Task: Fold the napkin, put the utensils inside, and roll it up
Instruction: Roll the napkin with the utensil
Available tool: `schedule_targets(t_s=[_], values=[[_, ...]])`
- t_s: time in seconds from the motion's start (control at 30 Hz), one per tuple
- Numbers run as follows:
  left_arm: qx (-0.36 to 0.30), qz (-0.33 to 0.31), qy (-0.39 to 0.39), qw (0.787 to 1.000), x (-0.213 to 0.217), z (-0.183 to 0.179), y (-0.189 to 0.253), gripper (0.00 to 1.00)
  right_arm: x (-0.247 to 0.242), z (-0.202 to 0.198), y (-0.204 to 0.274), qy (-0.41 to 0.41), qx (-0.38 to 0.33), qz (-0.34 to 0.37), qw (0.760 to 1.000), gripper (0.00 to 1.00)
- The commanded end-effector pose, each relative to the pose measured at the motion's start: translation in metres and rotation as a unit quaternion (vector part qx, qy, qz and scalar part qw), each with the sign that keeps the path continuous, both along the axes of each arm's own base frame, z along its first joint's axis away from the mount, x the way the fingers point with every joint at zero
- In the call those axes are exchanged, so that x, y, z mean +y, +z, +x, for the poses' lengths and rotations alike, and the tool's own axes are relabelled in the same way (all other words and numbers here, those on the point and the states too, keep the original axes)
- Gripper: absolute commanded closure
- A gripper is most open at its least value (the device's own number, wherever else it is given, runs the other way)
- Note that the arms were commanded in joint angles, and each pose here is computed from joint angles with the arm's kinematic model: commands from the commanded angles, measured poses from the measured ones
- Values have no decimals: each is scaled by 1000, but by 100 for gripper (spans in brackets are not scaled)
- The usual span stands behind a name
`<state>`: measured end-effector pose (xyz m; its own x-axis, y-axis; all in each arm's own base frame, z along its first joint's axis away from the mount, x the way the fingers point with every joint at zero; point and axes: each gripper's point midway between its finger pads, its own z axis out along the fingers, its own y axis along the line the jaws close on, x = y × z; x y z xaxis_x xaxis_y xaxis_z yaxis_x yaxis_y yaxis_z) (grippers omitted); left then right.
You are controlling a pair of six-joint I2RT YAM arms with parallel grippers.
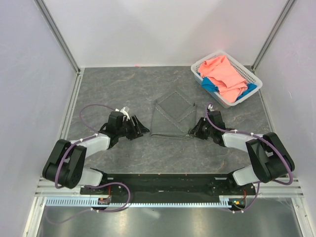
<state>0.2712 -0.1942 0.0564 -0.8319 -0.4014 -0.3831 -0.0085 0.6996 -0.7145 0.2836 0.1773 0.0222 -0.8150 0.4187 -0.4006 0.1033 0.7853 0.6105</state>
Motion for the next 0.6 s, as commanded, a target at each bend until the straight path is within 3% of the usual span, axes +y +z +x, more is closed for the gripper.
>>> schedule_targets(t_s=[0.0,0.57], values=[[10,-65,-14,998,-17,3,1,38,0,3,0,-9,-12,3,1000,100],[58,-84,-14,995,-35,4,-32,44,2,5,-3,-2,-13,2,1000,100]])
